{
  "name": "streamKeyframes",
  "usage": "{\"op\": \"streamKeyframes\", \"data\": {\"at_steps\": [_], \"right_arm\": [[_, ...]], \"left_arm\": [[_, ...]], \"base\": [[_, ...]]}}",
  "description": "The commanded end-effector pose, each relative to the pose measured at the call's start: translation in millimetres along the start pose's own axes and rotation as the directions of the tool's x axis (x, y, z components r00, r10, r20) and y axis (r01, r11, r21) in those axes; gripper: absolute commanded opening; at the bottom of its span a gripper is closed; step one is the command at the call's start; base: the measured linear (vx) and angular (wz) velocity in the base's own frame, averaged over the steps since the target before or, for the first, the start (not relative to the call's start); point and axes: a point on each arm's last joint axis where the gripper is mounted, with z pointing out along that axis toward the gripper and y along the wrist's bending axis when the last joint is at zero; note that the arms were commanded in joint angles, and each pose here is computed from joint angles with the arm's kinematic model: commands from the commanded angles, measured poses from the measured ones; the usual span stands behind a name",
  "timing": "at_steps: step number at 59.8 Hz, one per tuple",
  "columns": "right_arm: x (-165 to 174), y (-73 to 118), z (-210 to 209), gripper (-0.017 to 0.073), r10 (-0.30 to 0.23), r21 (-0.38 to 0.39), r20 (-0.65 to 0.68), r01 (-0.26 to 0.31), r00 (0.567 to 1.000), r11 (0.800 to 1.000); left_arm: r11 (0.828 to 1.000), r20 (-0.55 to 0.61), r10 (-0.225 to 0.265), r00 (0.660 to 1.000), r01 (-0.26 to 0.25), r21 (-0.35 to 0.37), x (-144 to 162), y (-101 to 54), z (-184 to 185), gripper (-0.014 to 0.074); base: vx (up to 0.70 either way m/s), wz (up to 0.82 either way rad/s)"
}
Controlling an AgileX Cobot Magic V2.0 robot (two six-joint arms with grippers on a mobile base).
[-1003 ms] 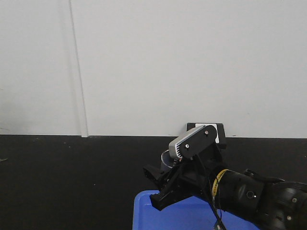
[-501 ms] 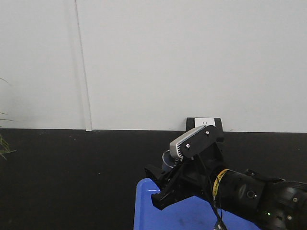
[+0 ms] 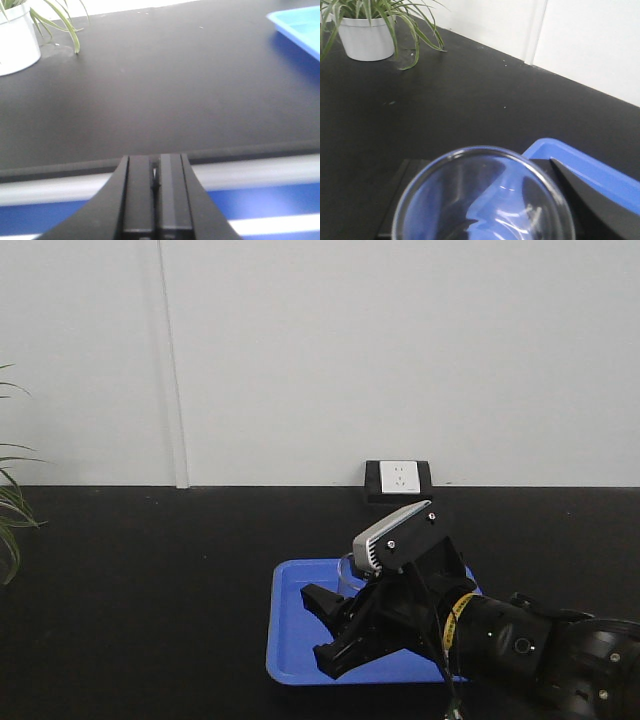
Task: Move beaker to silver tray on left bench
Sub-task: 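Lift the beaker out of the blue tray with the right gripper, then carry the beaker in the right gripper while the base turns to the silver tray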
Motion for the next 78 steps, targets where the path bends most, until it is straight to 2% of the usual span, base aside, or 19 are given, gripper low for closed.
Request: {"op": "streamKeyframes", "data": {"at_steps": [1, 49, 78], "right_arm": [[-27.9, 2.7, -9.7, -0.0010, -0.002, -0.029, 0.128, 0.005, 0.992, 1.000], [-27.9, 2.7, -9.7, -0.0010, -0.002, -0.029, 0.128, 0.005, 0.992, 1.000], [-27.9, 2.7, -9.7, -0.0010, -0.002, -0.029, 0.128, 0.005, 0.992, 1.000]], "left_arm": [[1.000, 0.068, -0.003, 0.998, 0.003, 0.005, -1.4, -0.7, 1.6, 0.0001], [1.000, 0.068, -0.003, 0.998, 0.003, 0.005, -1.4, -0.7, 1.6, 0.0001], [1.000, 0.068, -0.003, 0.998, 0.003, 0.005, -1.4, -0.7, 1.6, 0.0001]], "base": [[-0.31, -0.13], [-0.34, -0.10], [-0.31, 0.06]]}}
